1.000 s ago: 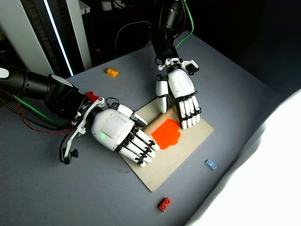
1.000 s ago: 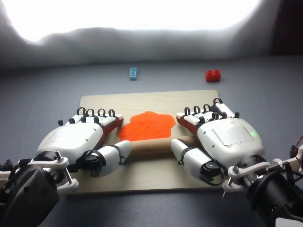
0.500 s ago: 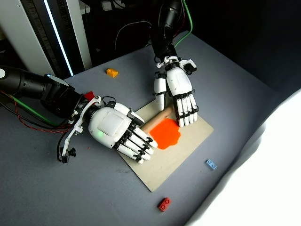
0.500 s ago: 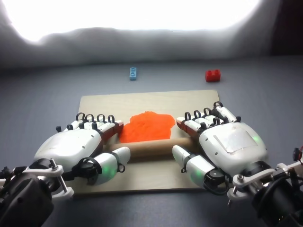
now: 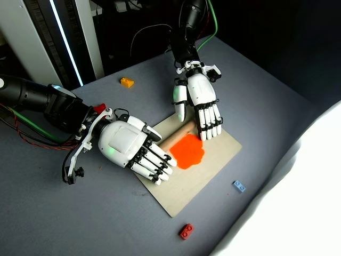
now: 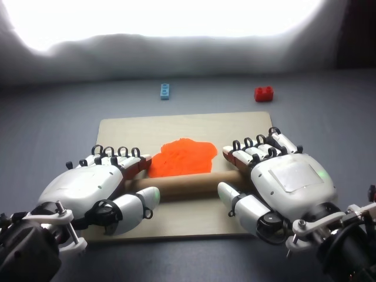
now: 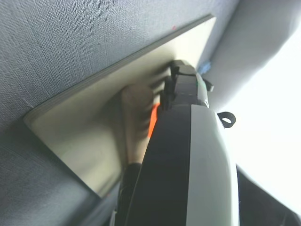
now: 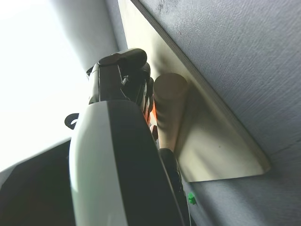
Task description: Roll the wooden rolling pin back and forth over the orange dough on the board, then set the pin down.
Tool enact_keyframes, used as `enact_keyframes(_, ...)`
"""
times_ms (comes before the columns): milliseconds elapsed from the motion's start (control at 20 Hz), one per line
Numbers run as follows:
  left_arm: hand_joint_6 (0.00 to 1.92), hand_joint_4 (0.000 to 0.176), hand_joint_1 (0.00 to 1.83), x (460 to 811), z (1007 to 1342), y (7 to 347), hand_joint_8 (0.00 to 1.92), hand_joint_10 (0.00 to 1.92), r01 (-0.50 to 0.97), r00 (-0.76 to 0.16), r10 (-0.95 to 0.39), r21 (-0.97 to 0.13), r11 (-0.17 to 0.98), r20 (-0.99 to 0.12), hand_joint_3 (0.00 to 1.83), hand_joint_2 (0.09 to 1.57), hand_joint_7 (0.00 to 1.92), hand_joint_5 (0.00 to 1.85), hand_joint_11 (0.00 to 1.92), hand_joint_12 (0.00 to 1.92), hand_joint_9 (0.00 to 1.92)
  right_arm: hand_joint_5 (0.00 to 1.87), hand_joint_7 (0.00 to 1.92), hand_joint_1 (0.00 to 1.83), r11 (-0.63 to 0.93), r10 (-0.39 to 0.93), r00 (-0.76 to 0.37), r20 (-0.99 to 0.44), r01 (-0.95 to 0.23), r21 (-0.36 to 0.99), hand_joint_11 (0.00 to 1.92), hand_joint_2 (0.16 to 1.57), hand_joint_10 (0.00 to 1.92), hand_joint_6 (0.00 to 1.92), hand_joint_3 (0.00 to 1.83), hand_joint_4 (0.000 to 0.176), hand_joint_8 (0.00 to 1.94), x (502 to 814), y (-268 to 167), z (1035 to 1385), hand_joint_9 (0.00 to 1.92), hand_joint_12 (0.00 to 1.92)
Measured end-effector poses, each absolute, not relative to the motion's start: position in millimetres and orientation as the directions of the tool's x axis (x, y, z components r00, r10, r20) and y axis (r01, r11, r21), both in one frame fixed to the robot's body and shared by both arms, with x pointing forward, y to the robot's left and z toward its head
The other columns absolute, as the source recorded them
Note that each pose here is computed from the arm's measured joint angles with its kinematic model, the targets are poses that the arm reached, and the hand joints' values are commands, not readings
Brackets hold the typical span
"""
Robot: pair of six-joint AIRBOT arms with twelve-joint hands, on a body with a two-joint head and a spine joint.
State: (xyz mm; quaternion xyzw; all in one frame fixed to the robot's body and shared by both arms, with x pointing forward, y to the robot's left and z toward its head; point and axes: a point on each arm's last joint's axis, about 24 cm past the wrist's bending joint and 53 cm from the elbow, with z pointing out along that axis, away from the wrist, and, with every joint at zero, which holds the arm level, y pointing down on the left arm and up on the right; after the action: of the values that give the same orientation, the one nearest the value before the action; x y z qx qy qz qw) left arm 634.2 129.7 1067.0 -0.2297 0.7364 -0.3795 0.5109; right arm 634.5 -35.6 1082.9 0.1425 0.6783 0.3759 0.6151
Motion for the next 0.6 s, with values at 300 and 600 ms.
enact_keyframes(300, 0.0, 0.0, 0.0, 630.2, 1068.3, 130.2, 0.0, 0.0, 0.042, -0.38, -0.73, -0.799, 0.6, -0.568, 0.0, 1.56, 0.24, 0.21, 0.0, 0.36, 0.21, 0.4, 0.42, 0.0, 0.676, 0.654, -0.2, -0.729, -0.276, 0.683, 0.0, 1.52, 0.01, 0.01, 0.0, 0.0, 0.0, 631.1, -33.9, 1084.9, 0.39, 0.96)
enact_keyframes(600, 0.0, 0.0, 0.0, 625.7, 1066.5, 129.9, 0.0, 0.0, 0.04, -0.388, -0.738, -0.81, 0.584, -0.551, 0.0, 1.55, 0.23, 0.21, 0.0, 0.37, 0.2, 0.41, 0.42, 0.0, 0.679, 0.648, -0.201, -0.735, -0.285, 0.676, 0.0, 1.52, 0.01, 0.01, 0.0, 0.0, 0.0, 626.0, -32.7, 1083.9, 0.4, 1.01)
